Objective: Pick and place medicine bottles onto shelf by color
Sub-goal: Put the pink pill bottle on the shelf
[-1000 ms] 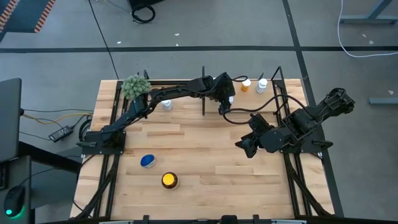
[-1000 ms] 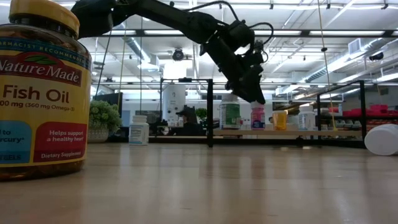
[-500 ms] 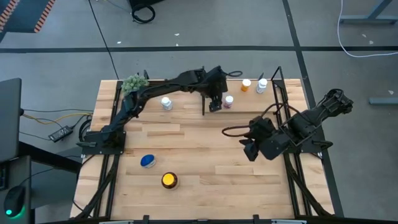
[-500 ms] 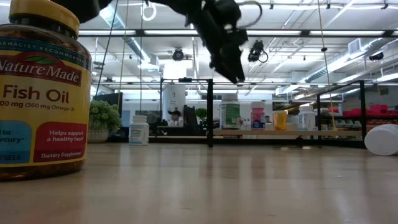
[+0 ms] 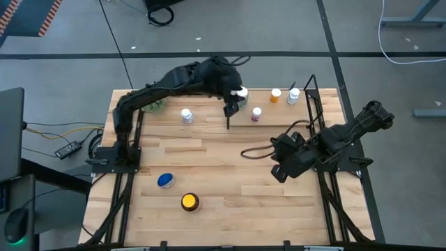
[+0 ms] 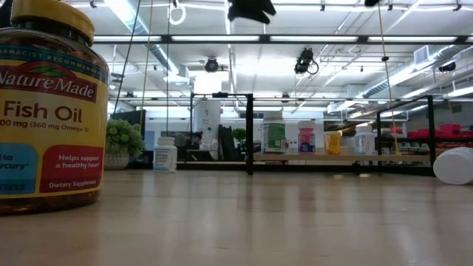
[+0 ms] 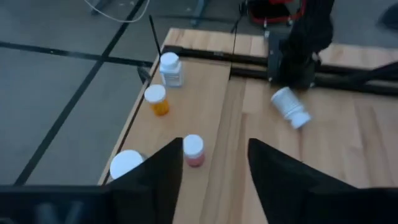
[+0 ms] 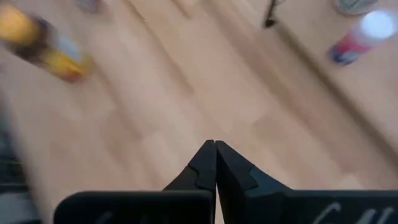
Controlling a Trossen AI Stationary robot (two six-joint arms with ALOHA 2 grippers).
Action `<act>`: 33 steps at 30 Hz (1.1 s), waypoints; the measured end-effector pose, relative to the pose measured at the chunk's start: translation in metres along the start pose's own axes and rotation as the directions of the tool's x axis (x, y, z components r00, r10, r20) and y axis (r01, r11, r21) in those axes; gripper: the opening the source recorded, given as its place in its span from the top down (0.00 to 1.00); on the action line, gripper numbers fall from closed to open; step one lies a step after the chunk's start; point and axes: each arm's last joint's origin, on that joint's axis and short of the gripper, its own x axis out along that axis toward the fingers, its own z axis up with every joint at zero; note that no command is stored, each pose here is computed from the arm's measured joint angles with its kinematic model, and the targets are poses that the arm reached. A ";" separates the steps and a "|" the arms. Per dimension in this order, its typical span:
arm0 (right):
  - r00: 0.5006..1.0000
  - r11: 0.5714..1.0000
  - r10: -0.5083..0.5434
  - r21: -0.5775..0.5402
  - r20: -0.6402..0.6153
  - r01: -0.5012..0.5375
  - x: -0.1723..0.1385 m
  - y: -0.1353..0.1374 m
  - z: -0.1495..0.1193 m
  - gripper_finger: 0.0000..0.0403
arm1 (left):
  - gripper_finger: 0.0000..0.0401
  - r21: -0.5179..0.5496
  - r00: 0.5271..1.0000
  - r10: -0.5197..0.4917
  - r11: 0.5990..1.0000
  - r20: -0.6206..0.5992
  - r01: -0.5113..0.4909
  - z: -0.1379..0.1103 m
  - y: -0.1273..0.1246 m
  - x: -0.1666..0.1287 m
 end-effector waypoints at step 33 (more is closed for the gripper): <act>0.990 0.993 0.003 0.120 0.140 -0.020 0.192 -0.150 0.037 0.99 | 0.96 -0.036 0.907 -0.027 0.999 -0.421 0.013 -0.045 0.021 -0.097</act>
